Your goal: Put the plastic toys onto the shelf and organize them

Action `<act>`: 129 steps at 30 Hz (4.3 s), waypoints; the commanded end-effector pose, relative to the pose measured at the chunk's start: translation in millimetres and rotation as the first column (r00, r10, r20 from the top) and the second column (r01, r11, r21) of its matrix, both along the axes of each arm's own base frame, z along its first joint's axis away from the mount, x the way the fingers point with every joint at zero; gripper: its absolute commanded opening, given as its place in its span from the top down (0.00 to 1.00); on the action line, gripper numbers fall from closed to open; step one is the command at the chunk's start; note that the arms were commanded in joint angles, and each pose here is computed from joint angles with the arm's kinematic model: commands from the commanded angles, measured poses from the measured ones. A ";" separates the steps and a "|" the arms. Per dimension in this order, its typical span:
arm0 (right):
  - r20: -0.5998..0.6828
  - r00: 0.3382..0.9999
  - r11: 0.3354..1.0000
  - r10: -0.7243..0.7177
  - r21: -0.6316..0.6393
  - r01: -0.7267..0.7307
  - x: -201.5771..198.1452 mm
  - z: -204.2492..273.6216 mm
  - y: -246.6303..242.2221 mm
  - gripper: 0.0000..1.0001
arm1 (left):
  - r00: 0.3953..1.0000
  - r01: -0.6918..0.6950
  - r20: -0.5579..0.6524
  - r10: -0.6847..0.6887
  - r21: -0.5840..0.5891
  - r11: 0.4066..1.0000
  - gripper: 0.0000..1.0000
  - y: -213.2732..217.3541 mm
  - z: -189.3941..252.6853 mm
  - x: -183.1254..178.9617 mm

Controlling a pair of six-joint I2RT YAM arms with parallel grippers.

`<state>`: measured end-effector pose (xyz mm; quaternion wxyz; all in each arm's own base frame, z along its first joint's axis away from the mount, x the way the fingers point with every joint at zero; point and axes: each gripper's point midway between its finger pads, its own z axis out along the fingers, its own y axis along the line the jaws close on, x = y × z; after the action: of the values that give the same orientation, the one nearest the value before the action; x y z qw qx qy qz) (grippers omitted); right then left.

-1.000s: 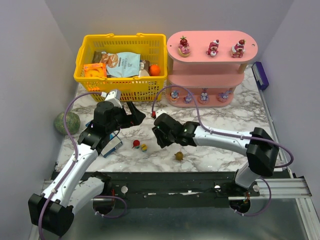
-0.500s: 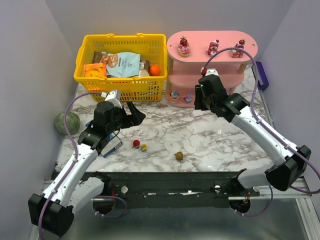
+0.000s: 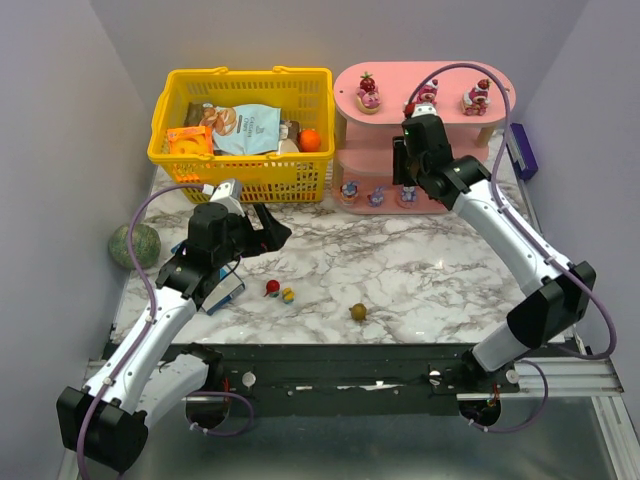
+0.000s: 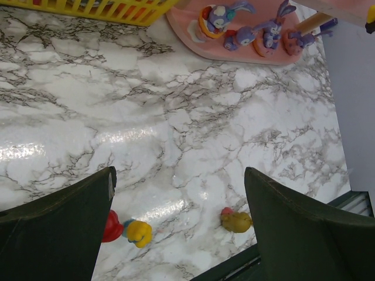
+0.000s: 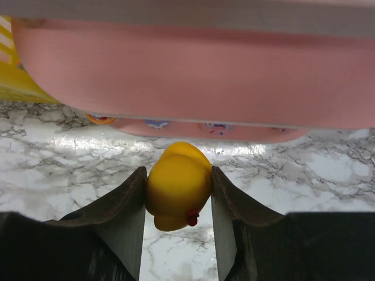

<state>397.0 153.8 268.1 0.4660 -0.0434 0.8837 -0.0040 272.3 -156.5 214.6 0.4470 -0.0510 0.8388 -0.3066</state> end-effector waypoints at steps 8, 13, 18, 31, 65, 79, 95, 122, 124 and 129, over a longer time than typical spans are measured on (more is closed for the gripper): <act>0.053 0.998 0.996 0.020 0.085 -0.025 35.2 11.9 30.2 0.85 | 1.000 -0.013 0.010 0.013 0.018 1.000 0.01 3.8 3.5 3.3; 0.040 0.999 0.992 0.032 0.122 -0.037 35.7 7.7 44.1 0.85 | 1.000 -0.013 0.004 0.013 0.016 1.000 0.01 3.4 1.2 3.3; 0.027 0.999 0.991 0.043 0.128 -0.046 37.3 -0.3 59.8 0.85 | 1.000 -0.013 0.002 0.013 0.017 1.000 0.01 3.4 0.2 3.2; 0.028 0.999 0.980 0.024 0.195 -0.029 51.1 -6.1 90.6 0.85 | 1.000 -0.016 0.006 0.016 0.015 1.000 0.01 4.3 -0.1 2.3; 0.051 0.993 0.985 -0.104 0.145 0.095 59.5 -45.4 86.5 0.71 | 1.000 -0.025 0.010 0.025 0.032 0.999 0.01 7.1 -1.2 3.3; 0.080 0.982 0.979 -0.169 0.127 0.159 59.9 -63.0 74.3 0.71 | 1.000 -0.026 0.008 0.026 0.039 0.999 0.01 8.1 -2.2 2.7; 0.149 0.965 0.966 -0.218 0.172 0.192 63.0 -75.2 71.4 0.82 | 0.999 -0.032 0.007 0.031 0.050 0.998 0.01 9.9 -3.1 3.0; 0.253 0.934 0.932 -0.253 0.324 0.165 73.9 -55.9 81.7 0.82 | 0.999 -0.036 0.004 0.036 0.063 0.997 0.01 11.4 -4.0 5.0; 0.252 0.939 0.936 -0.234 0.318 0.148 76.4 -57.4 86.3 0.82 | 0.999 -0.036 0.002 0.036 0.064 0.997 0.01 11.5 -4.3 4.8; 0.254 0.942 0.937 -0.221 0.324 0.132 77.4 -60.6 90.6 0.81 | 0.999 -0.038 0.005 0.038 0.066 0.997 0.01 12.1 -3.5 4.9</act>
<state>474.7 242.6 242.2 0.6123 0.1224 0.7754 0.0942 273.5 -149.1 204.3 0.4437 -0.0520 0.8497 -0.2800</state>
